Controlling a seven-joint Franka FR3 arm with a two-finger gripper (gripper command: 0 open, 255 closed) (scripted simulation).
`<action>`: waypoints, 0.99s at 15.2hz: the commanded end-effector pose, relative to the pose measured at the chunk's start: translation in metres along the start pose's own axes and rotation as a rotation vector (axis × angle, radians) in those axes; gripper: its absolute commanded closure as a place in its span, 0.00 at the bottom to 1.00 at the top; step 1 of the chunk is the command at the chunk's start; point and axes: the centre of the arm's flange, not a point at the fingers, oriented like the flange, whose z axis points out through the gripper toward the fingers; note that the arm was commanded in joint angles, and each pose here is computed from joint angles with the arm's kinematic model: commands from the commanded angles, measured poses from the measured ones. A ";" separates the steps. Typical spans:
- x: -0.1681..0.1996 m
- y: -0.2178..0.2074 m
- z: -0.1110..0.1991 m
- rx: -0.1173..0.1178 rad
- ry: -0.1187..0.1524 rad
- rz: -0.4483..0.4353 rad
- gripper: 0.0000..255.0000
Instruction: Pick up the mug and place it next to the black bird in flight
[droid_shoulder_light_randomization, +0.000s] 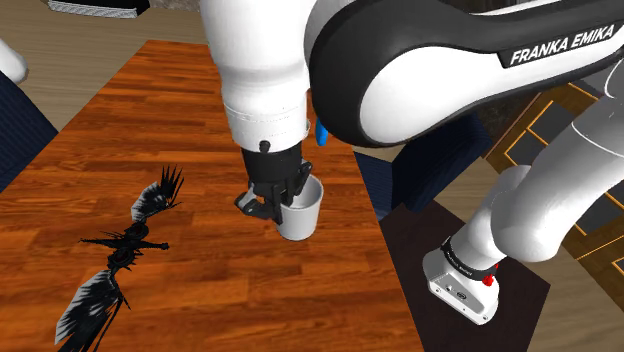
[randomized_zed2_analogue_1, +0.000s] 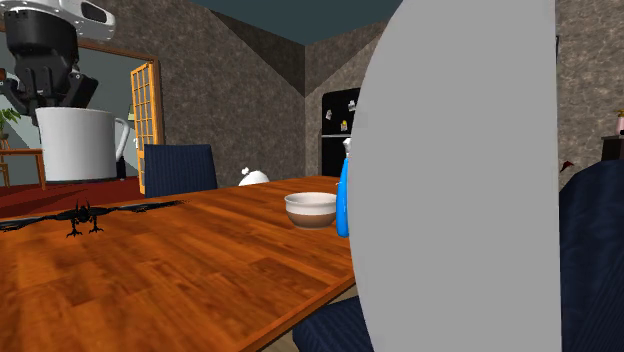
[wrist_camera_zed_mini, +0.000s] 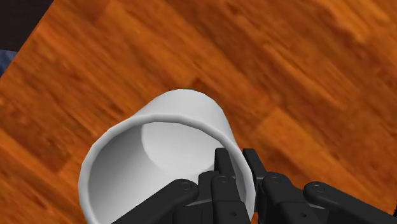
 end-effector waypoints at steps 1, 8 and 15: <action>-0.013 -0.024 -0.002 0.000 0.001 0.003 1.00; -0.024 -0.056 0.018 0.000 0.001 0.003 1.00; -0.021 -0.059 0.054 0.000 0.001 0.003 1.00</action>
